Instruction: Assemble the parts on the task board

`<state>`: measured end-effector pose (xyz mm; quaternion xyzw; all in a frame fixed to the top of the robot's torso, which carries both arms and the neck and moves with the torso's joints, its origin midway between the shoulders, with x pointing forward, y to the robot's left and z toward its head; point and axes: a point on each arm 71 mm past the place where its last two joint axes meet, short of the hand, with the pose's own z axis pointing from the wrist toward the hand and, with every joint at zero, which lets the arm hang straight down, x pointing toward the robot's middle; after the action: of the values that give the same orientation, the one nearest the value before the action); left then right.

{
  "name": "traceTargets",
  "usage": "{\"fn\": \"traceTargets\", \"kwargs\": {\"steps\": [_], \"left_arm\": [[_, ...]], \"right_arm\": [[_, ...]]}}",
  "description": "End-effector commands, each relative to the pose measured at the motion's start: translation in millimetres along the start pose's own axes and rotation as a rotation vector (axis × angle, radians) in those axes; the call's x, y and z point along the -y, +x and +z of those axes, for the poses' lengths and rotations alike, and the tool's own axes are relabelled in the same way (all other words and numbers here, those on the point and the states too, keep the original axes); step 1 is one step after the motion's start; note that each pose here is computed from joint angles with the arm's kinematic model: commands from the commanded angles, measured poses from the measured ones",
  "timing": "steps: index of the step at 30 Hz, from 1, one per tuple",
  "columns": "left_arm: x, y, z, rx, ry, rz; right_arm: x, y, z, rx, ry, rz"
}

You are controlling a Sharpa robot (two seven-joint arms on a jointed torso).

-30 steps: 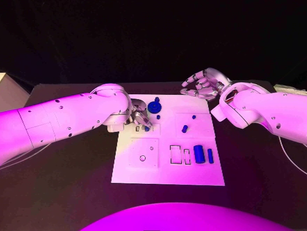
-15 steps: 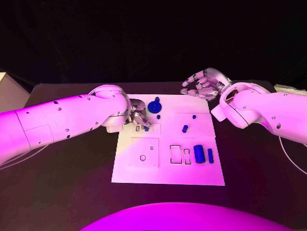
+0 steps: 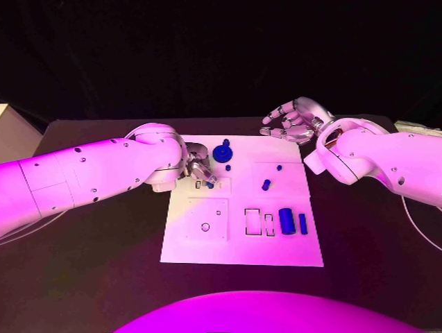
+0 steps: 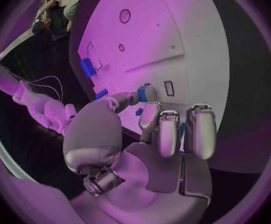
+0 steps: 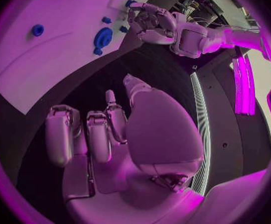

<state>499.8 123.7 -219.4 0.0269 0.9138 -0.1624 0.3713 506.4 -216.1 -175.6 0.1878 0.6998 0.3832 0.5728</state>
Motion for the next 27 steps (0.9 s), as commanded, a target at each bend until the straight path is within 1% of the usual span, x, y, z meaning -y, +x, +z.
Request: {"fn": "traceTargets", "kwargs": {"steps": [1, 14, 20, 27], "left_arm": [[-0.7, 5.3, 2.1, 0.016, -0.011, 0.01], [-0.6, 8.6, -0.3, 0.044, -0.004, 0.022], [0.4, 11.7, -0.1, 0.038, -0.001, 0.028], [-0.5, 16.0, 0.9, 0.024, -0.003, 0.032]], "right_arm": [[-1.0, 1.6, -0.3, -0.015, -0.013, -0.006], [-0.5, 1.2, -0.6, -0.015, -0.012, -0.006], [-0.3, 1.1, -0.8, -0.015, -0.012, -0.006], [0.3, 0.6, -1.1, -0.014, -0.011, -0.006]]}}
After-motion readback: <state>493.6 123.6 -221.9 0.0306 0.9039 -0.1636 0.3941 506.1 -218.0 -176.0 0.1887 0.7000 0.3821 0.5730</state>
